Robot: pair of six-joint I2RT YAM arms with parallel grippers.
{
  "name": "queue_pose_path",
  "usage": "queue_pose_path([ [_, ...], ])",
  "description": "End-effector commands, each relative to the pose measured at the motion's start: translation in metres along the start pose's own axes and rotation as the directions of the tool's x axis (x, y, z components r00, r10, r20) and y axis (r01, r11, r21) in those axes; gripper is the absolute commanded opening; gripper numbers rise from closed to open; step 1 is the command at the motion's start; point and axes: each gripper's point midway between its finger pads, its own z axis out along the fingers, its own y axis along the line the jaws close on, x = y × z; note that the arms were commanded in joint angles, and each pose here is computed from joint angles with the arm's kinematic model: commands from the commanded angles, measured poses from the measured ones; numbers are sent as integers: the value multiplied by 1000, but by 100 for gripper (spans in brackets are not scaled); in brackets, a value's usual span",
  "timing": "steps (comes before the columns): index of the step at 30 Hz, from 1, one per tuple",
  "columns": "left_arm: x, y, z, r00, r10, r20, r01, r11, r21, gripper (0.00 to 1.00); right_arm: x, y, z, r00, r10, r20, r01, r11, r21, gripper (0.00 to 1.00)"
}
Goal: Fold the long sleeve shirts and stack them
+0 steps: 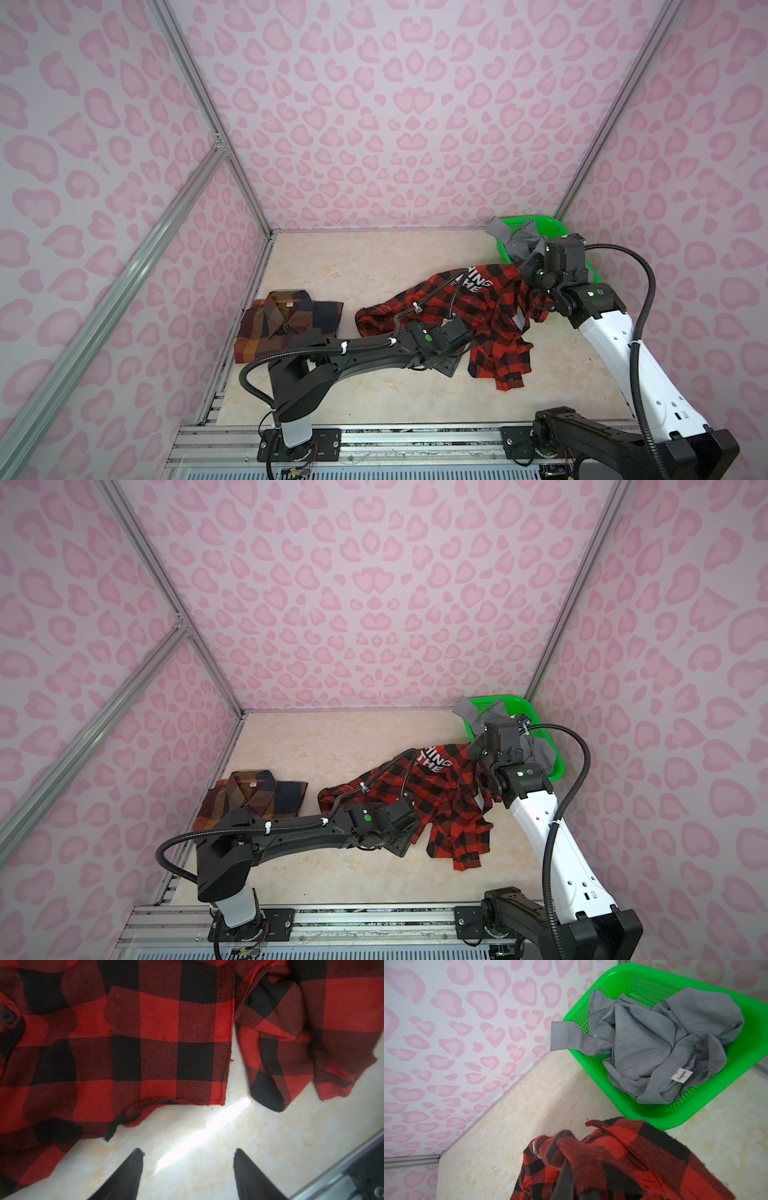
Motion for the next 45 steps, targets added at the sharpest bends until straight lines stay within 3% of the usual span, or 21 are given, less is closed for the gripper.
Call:
queue_pose_path([
  [1,-17,-10,18,998,-15,62,16,1000,-10,71,-2,5,-3,1000,16,5,-16,999,-33,0],
  [9,-28,-23,43,994,24,102,-20,999,-46,71,-5,8,-11,1000,28,8,-27,998,-65,0],
  [15,-31,-28,58,996,57,73,-52,996,-69,65,-6,8,-14,999,39,4,-38,996,-82,0],
  [23,-24,-16,70,1000,13,19,-11,997,-72,50,-8,8,-18,999,53,0,-53,993,-102,0],
  [30,-23,-5,70,1000,-11,12,12,997,-81,25,-11,7,-20,998,64,-5,-64,992,-111,0],
  [35,-34,6,47,998,-4,62,10,995,-97,4,-16,8,-27,998,70,5,-69,991,-118,0],
  [38,-43,12,16,995,-6,103,14,996,-84,4,-21,11,-35,998,65,13,-62,990,-129,0],
  [45,-58,45,-98,972,-2,237,30,993,-114,4,-47,23,-83,996,44,75,-29,982,-185,0],
])
